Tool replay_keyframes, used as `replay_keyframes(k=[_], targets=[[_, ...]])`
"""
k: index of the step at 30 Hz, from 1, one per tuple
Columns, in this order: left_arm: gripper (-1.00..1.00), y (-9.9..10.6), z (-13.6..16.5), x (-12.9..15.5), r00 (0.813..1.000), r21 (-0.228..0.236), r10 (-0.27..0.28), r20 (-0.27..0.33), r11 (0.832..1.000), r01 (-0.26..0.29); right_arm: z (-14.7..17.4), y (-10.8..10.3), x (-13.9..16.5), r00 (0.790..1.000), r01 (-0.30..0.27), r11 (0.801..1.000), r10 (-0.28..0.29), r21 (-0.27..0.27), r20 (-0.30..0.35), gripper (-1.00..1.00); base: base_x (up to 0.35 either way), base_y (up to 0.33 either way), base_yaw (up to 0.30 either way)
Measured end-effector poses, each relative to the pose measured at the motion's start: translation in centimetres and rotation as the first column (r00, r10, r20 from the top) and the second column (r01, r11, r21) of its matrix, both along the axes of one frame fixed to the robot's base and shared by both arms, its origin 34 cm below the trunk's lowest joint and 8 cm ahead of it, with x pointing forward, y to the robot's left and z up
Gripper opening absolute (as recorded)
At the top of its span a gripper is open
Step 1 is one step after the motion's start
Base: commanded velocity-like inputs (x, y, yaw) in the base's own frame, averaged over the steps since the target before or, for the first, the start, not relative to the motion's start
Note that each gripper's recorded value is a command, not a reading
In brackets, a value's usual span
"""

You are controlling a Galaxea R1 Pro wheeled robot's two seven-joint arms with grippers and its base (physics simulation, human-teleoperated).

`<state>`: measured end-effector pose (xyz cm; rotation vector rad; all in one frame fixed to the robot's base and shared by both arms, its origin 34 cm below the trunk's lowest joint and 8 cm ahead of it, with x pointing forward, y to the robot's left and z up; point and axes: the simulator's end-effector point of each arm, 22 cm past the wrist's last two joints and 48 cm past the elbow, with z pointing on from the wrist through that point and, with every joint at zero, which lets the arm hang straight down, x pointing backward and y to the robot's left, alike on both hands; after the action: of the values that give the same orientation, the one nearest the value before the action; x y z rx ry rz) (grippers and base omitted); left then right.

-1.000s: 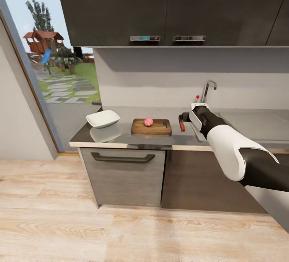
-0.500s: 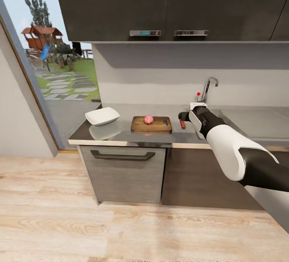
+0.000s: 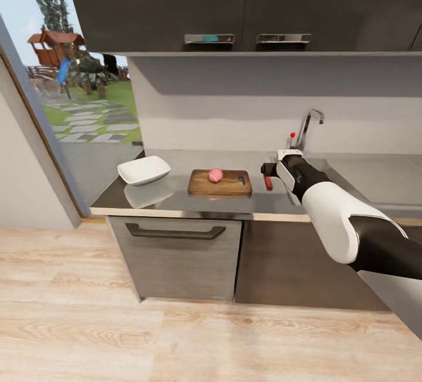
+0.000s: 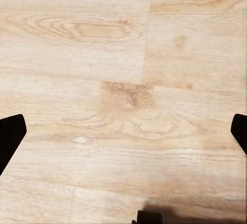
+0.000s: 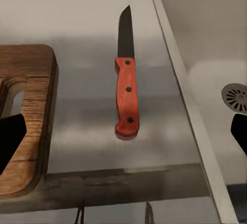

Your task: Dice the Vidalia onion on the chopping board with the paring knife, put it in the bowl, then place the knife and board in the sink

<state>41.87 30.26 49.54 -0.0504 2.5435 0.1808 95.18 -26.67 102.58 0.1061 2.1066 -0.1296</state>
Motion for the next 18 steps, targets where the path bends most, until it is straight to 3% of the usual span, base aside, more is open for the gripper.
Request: replay_keyframes(k=[8,18], targets=[[1.00,0.00,-0.22,-0.26,1.000,0.000,0.000,-0.008,1.000,0.000,-0.69,0.00,0.14,1.000,0.000,1.000,0.000,-0.002,-0.009,1.00,0.179,-0.055,0.000],[1.00,-0.01,-0.26,-0.27,1.000,0.000,0.000,-0.009,1.000,0.000,-0.54,-0.04,0.38,1.000,0.001,1.000,-0.001,-0.002,0.009,1.00,0.025,-0.004,0.000]])
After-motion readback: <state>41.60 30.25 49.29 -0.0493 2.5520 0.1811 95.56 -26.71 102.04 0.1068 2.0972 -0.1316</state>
